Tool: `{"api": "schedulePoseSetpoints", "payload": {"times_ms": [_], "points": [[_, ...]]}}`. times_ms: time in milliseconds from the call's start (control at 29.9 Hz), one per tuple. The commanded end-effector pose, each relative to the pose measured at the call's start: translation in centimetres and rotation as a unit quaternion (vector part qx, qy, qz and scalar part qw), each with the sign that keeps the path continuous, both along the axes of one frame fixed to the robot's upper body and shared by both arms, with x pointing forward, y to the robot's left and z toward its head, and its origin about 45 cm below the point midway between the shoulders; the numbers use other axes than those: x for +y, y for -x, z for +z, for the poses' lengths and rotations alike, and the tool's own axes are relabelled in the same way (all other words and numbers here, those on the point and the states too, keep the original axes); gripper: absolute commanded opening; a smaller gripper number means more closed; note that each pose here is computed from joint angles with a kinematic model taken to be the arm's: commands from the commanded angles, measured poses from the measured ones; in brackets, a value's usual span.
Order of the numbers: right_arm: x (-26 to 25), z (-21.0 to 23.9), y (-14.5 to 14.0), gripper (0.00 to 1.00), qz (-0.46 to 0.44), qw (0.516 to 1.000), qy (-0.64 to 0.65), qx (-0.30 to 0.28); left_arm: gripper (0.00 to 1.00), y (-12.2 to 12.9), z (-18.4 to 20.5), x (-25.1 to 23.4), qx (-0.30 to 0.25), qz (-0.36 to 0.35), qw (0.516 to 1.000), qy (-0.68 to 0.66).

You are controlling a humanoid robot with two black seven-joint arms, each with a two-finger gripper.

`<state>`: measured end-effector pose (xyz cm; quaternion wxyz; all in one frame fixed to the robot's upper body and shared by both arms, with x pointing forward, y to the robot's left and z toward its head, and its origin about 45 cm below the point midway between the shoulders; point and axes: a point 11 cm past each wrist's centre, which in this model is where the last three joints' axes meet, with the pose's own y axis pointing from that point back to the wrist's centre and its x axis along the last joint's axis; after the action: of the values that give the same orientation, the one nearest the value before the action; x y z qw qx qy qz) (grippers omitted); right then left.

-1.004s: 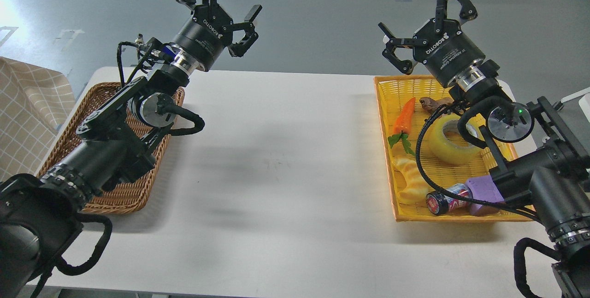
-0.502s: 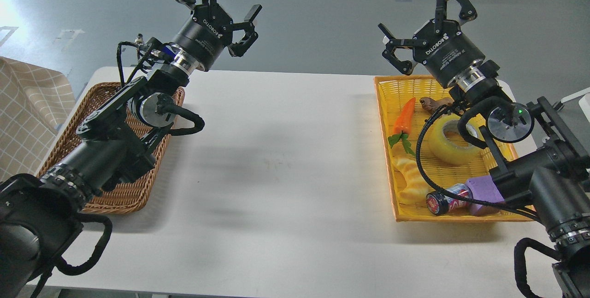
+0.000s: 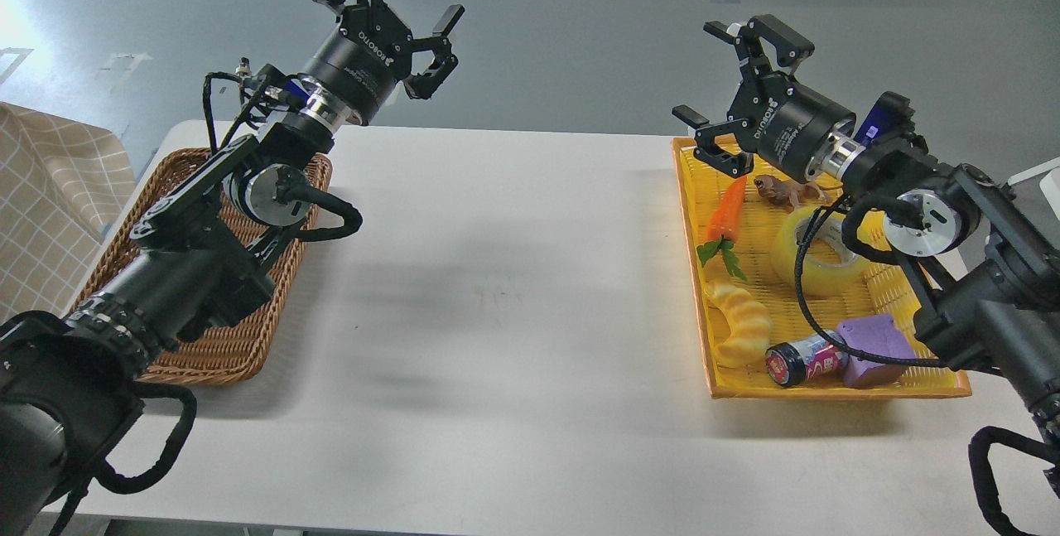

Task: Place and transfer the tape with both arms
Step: 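Move the right gripper over the yellow tape roll in the yellow basket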

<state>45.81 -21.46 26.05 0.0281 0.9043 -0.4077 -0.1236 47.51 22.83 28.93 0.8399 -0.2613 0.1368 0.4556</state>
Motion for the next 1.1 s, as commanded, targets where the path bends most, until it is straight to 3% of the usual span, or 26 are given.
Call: {"api": "schedulePoseSetpoints", "payload": {"times_ms": [0,268,535,669,1070], "points": [[-0.3,0.1,-0.1,1.0,0.024,0.996,0.081,-0.011,0.98,0.0,0.0,0.0,0.0,-0.001,1.0,-0.001],[-0.6,0.7,-0.5,1.0,0.068,0.968,0.236,-0.043,0.98,-0.1,0.2,0.6,-0.002,0.004,1.0,-0.006],[-1.8,-1.0,-0.2,1.0,0.109,0.909,0.396,-0.069,0.98,-0.2,0.6,0.9,-0.006,0.006,1.0,-0.009],[-4.2,-0.9,0.5,1.0,0.115,0.877,0.461,-0.072,0.98,-0.2,0.7,1.1,-0.007,0.007,1.0,-0.011],[-11.1,0.2,1.8,1.0,0.092,0.838,0.535,-0.055,0.98,-0.2,0.7,1.3,-0.007,0.009,1.0,-0.013]]}}
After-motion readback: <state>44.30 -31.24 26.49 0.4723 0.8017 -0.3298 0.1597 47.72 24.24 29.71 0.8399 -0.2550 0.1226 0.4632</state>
